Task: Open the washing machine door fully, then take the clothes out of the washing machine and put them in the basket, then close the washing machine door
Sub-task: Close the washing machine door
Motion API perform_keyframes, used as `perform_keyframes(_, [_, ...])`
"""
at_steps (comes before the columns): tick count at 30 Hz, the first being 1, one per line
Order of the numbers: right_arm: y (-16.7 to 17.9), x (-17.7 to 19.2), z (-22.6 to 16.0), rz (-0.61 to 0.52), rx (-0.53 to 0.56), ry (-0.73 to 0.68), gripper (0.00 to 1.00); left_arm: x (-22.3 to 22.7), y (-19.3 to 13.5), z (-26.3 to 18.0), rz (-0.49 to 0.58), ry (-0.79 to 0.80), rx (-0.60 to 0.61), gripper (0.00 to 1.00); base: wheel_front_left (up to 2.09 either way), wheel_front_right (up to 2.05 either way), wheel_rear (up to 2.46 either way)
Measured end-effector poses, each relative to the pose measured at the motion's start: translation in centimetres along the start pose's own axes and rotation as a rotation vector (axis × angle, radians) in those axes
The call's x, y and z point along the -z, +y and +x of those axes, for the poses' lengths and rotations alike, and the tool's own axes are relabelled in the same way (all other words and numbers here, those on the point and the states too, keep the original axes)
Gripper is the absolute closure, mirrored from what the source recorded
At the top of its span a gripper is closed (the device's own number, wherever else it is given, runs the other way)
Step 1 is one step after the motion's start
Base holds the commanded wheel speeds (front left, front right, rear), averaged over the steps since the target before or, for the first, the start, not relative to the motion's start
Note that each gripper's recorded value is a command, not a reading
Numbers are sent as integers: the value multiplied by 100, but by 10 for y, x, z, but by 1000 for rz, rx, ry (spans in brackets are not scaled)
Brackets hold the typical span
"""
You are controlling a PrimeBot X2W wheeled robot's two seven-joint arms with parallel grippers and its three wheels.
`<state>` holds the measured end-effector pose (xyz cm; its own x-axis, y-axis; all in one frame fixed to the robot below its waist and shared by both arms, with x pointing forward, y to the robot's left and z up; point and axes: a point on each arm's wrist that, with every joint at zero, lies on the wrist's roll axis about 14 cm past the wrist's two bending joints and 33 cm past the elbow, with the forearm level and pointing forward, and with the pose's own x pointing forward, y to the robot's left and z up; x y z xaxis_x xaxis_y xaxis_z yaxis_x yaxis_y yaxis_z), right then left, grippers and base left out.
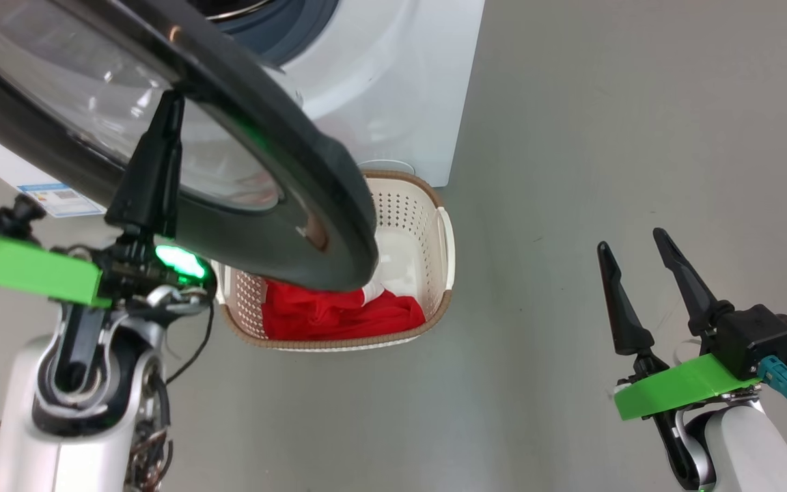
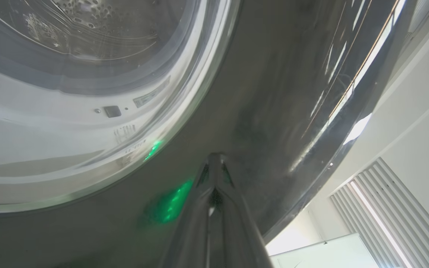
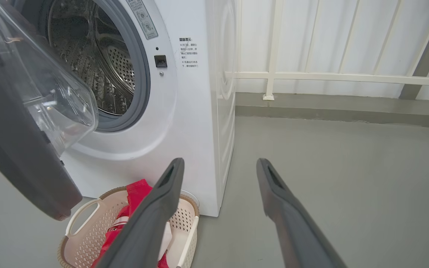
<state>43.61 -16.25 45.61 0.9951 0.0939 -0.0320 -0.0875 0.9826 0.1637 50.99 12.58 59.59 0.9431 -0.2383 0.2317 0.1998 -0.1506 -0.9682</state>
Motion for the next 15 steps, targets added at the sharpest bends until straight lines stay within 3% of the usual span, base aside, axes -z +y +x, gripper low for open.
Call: perform_keyframes(15, [-8,9,13,-7,11,12,0,13,17,56,18,25,5,100,0,0,0])
